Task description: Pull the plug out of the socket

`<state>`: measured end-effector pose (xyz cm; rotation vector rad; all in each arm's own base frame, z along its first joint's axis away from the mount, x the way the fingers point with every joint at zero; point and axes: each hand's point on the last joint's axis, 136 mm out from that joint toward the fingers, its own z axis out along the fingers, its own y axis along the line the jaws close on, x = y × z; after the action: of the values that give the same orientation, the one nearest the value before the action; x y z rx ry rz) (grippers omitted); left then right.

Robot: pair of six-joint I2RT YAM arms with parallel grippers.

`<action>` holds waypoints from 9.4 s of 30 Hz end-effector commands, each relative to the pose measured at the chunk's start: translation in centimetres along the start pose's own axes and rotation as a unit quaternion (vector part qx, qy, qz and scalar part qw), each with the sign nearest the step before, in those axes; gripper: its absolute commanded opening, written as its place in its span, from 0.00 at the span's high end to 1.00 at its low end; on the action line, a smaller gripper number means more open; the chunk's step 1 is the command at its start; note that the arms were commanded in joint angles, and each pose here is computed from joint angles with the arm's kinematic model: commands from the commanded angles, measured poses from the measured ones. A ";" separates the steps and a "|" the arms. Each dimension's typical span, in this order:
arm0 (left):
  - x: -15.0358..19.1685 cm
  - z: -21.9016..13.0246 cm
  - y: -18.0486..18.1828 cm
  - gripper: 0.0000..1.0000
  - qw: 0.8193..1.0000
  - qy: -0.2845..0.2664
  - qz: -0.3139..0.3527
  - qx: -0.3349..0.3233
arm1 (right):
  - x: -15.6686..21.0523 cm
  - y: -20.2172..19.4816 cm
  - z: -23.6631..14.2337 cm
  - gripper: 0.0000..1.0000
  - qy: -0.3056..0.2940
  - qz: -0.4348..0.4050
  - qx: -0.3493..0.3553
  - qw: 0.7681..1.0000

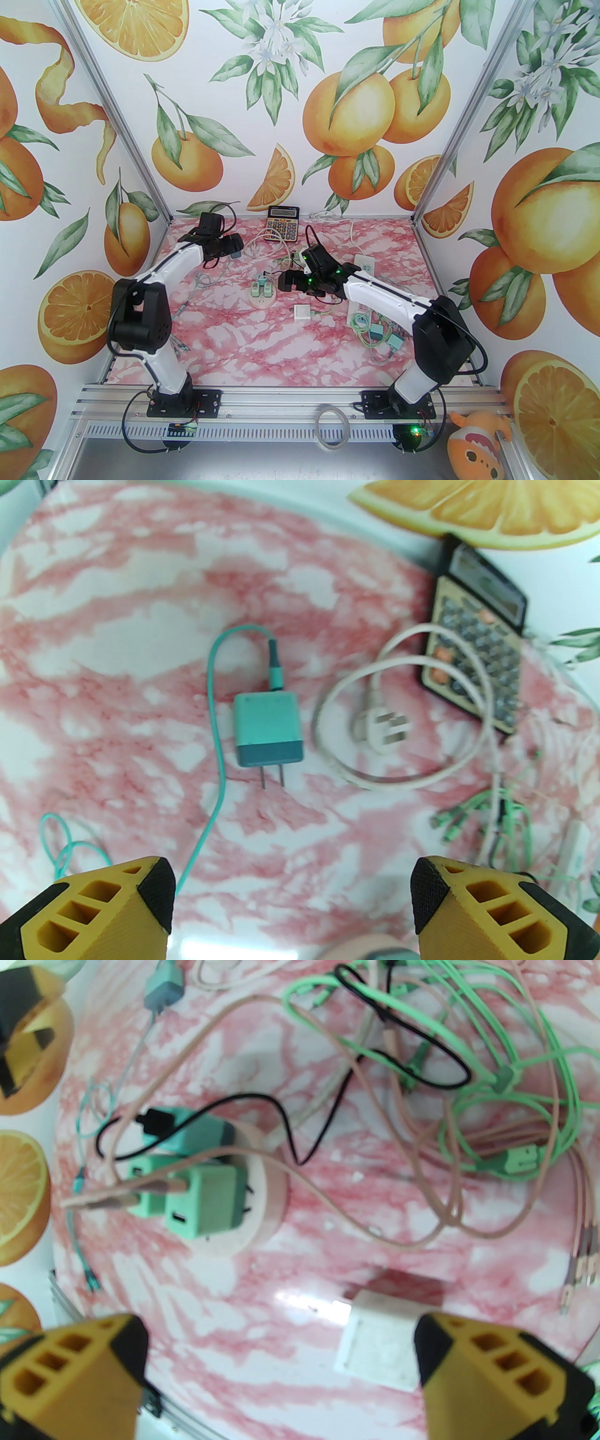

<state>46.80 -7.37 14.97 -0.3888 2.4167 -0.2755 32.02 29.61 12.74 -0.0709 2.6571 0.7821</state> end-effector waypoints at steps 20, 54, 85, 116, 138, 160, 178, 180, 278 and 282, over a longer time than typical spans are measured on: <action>15.4 -6.3 -3.3 0.49 0.989 0.021 0.130 0.068 | 0.6 1.8 0.8 0.00 0.004 -0.003 -0.015 1.000; 16.8 -0.6 -5.1 0.78 0.979 0.040 0.197 0.027 | 1.4 2.2 3.3 0.00 0.018 0.016 -0.022 0.999; 19.5 -2.6 -6.1 0.78 0.984 0.061 0.167 0.004 | 3.2 -1.1 9.6 0.54 0.076 0.093 -0.036 0.992; 18.4 -3.8 -8.1 0.84 0.976 0.020 0.217 -0.001 | 5.2 -4.1 9.7 0.60 0.105 0.076 0.031 0.991; 16.9 -4.4 -6.3 0.89 0.989 0.028 0.140 0.026 | 5.8 -4.6 9.7 0.61 0.114 0.067 0.046 0.990; 17.6 -4.5 -8.3 0.89 0.981 0.024 0.194 0.015 | 7.6 -4.7 11.0 0.61 0.145 0.054 0.061 0.986; 16.0 -4.8 -6.4 0.90 0.990 0.027 0.135 0.044 | 7.4 -4.8 11.1 0.61 0.147 0.049 0.067 0.986; 16.0 -4.8 -6.9 0.90 0.987 0.021 0.153 0.036 | 7.5 -4.8 11.1 0.61 0.149 0.048 0.068 0.985; 12.2 -13.0 -11.6 0.94 0.968 -0.035 0.242 0.060 | -4.6 -2.8 -6.2 0.00 -0.156 0.026 0.010 0.987; 14.0 -13.3 -10.4 0.94 0.965 -0.033 0.255 0.043 | -5.2 -3.7 -6.4 0.00 -0.161 0.032 0.022 0.986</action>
<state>31.25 -21.79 20.05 0.2539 2.3403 -0.1913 34.49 23.48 16.80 0.1101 2.4248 0.7111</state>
